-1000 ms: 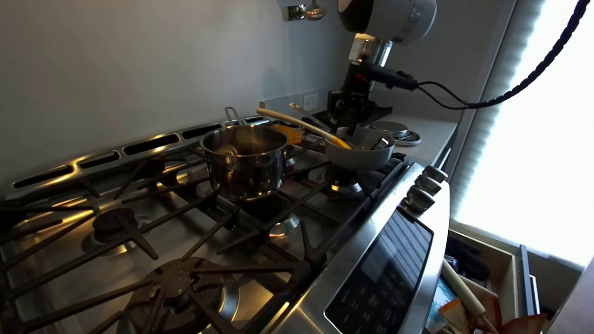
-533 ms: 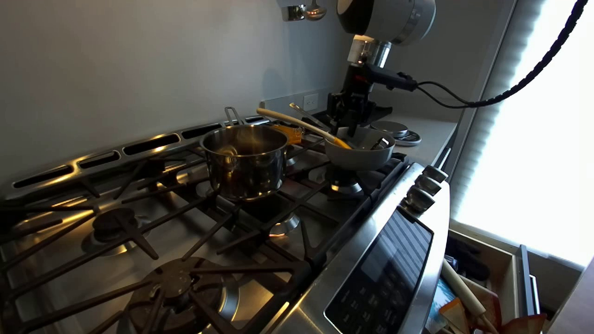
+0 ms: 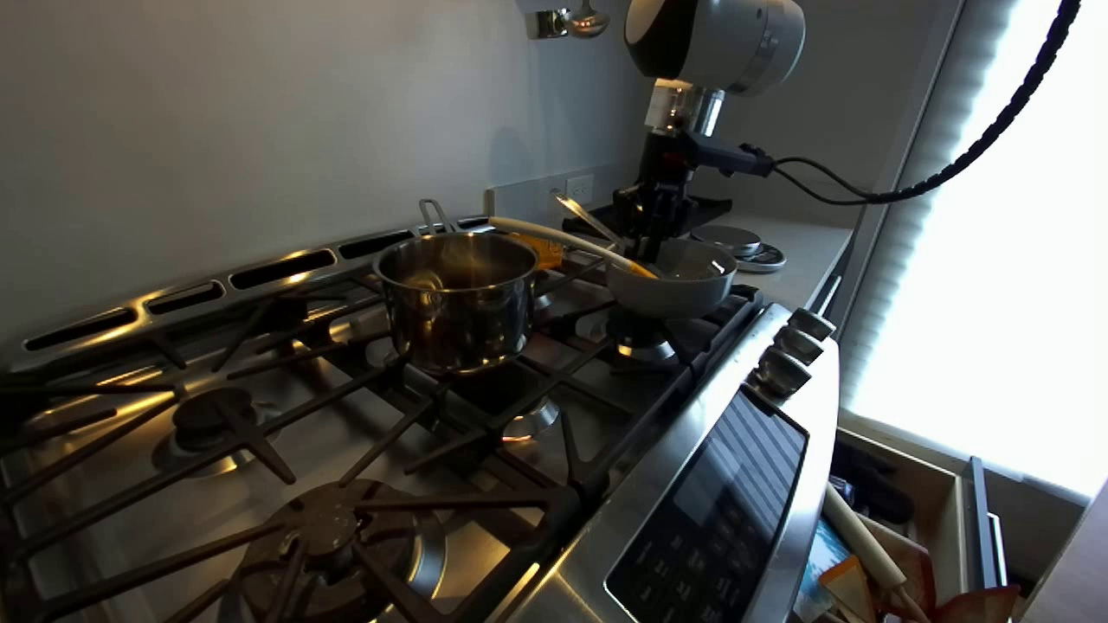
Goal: Remove the serving spoon from the pot
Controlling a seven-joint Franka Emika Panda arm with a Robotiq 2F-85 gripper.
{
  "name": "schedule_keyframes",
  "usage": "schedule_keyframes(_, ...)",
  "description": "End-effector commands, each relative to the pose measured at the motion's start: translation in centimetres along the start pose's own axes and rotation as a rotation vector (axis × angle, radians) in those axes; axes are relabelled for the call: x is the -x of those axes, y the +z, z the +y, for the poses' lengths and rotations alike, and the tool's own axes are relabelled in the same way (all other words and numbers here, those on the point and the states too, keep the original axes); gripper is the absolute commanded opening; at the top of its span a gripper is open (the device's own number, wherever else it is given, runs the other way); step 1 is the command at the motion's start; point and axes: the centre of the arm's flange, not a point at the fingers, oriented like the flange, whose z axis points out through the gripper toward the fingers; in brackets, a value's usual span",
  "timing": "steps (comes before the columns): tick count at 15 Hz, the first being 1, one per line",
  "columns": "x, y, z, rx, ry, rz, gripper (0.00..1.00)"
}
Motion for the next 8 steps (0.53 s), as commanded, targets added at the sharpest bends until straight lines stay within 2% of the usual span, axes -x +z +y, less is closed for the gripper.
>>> schedule_keyframes(1, 0.1, 0.7, 0.8, 0.007, -0.013, -0.034, 0.05)
schedule_keyframes(2, 0.2, 0.6, 0.9, 0.008, -0.01, -0.037, 0.01)
schedule_keyframes(4, 0.6, 0.3, 0.9, 0.003, -0.001, -0.036, 0.05)
schedule_keyframes(8, 1.7, -1.9, 0.0, -0.015, 0.004, -0.002, 0.05)
